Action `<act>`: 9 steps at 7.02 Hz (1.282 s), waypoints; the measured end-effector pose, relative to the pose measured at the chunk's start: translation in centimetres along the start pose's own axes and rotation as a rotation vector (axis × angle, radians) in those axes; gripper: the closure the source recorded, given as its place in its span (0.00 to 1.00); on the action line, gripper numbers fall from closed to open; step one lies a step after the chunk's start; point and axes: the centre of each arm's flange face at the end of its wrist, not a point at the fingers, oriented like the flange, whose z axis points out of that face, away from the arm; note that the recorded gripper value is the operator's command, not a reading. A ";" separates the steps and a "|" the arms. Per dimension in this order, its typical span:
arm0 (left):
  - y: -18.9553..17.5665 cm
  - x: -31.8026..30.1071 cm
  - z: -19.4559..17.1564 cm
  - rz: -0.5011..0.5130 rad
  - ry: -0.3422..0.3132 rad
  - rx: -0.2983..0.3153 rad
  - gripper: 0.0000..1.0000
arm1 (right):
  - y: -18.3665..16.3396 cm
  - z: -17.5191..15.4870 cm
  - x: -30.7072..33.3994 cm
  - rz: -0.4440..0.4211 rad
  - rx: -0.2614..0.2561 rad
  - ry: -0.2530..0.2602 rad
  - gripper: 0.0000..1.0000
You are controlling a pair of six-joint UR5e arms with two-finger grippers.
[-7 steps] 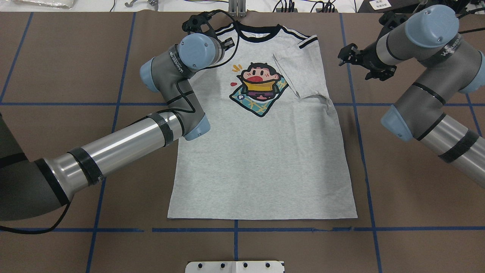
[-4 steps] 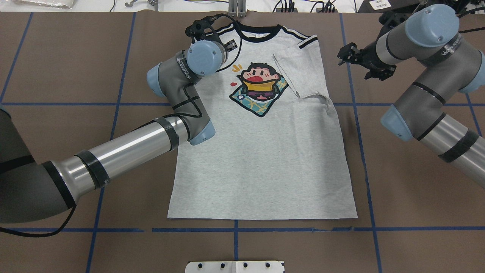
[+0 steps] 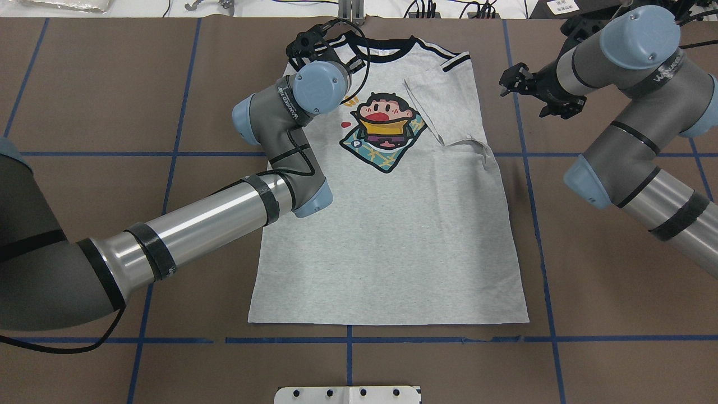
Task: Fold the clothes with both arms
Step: 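Grasp the sleeve nearest the left gripper and fold it inward over the body, then move both grippers to the hem corners nearest the robot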
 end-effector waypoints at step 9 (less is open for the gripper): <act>1.7 1.0 -9.9 0.089 0.040 -0.199 0.29 | 2.7 -4.8 3.9 0.014 0.000 -0.036 0.00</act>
